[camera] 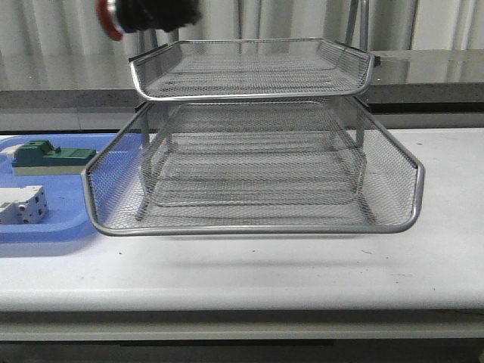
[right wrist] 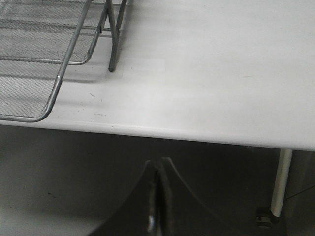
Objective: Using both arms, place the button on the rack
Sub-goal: 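Lift the red push button and carry it over the pulled-out middle tray, then lower the red push button into the middle tray and open the left gripper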
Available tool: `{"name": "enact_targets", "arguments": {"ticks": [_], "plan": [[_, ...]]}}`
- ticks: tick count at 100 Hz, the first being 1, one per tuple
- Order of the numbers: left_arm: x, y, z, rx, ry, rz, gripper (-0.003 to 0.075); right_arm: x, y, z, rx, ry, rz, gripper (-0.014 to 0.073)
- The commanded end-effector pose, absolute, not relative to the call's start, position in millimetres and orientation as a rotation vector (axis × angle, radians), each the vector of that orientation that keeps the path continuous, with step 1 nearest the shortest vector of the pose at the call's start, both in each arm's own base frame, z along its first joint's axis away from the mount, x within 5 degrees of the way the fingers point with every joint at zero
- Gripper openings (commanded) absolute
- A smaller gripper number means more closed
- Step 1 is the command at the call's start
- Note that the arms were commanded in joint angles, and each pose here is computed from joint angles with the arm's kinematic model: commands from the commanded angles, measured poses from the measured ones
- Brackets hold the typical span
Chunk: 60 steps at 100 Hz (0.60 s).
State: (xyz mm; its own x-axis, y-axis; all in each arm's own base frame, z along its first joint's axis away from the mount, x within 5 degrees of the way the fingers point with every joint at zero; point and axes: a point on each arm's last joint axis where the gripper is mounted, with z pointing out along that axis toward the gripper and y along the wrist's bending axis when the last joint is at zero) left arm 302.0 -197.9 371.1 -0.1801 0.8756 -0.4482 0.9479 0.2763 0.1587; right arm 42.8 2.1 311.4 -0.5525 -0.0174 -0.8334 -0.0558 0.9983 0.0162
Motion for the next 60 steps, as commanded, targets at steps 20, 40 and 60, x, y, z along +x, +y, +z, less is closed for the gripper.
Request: {"name": "enact_targets", "arguments": {"ticks": [20, 40, 60], "plan": [[287, -255, 352, 1.756, 2.01, -0.309, 0.0061, 46, 1, 326, -0.049, 2.07, 0.039, -0.007], [305, -274, 323, 1.737, 2.01, -0.304, 0.0066, 46, 1, 326, -0.049, 2.07, 0.039, -0.007], [315, -281, 307, 1.723, 2.017, -0.291, 0.0118, 46, 1, 326, -0.049, 2.07, 0.039, -0.007]]}}
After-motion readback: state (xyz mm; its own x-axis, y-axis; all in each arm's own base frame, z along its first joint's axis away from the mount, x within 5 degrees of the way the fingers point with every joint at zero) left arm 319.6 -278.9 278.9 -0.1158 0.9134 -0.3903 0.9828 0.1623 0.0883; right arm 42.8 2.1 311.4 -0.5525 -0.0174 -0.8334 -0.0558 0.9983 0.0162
